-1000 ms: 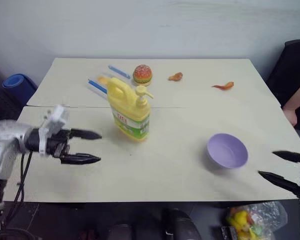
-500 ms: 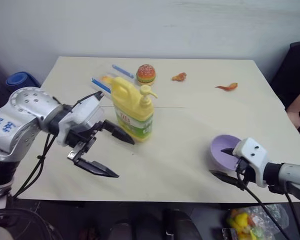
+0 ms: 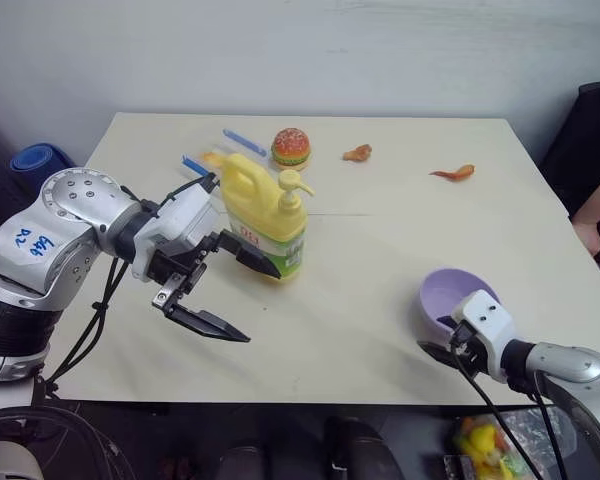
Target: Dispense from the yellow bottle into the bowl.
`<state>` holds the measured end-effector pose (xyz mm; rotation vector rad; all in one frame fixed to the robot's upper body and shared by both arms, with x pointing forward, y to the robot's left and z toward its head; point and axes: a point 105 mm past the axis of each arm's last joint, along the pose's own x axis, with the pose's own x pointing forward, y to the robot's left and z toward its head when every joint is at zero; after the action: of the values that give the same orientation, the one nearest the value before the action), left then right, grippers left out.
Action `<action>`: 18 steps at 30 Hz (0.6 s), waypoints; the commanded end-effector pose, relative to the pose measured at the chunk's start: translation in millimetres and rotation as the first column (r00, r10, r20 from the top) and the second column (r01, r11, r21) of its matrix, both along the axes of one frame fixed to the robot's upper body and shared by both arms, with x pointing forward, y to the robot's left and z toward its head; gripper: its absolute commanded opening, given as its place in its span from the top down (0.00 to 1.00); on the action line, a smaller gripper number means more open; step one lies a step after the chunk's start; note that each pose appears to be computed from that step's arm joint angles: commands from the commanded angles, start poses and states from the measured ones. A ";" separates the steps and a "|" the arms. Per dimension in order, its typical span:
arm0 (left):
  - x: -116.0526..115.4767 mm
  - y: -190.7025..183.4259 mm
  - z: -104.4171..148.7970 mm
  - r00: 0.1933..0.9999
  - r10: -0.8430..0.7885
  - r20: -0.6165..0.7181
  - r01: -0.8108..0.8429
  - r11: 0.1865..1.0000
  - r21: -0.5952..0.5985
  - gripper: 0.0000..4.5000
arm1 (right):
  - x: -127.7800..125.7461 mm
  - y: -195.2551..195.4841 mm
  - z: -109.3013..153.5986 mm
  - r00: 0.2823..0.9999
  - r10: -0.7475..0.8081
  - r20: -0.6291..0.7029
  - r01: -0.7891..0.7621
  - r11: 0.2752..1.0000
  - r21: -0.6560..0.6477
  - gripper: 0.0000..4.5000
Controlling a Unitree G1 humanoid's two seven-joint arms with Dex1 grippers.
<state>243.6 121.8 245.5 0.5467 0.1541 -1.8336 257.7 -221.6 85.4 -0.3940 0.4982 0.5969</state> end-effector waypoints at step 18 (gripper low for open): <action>1.5 1.7 15.8 0.998 -0.049 0.031 0.050 0.998 -0.026 0.00 | 13.8 -1.5 3.6 0.997 0.020 0.076 -0.018 0.999 -0.031 1.00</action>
<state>250.7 119.9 251.7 0.5316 0.1171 -1.8239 273.7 -230.8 80.3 -0.4277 0.4628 0.5506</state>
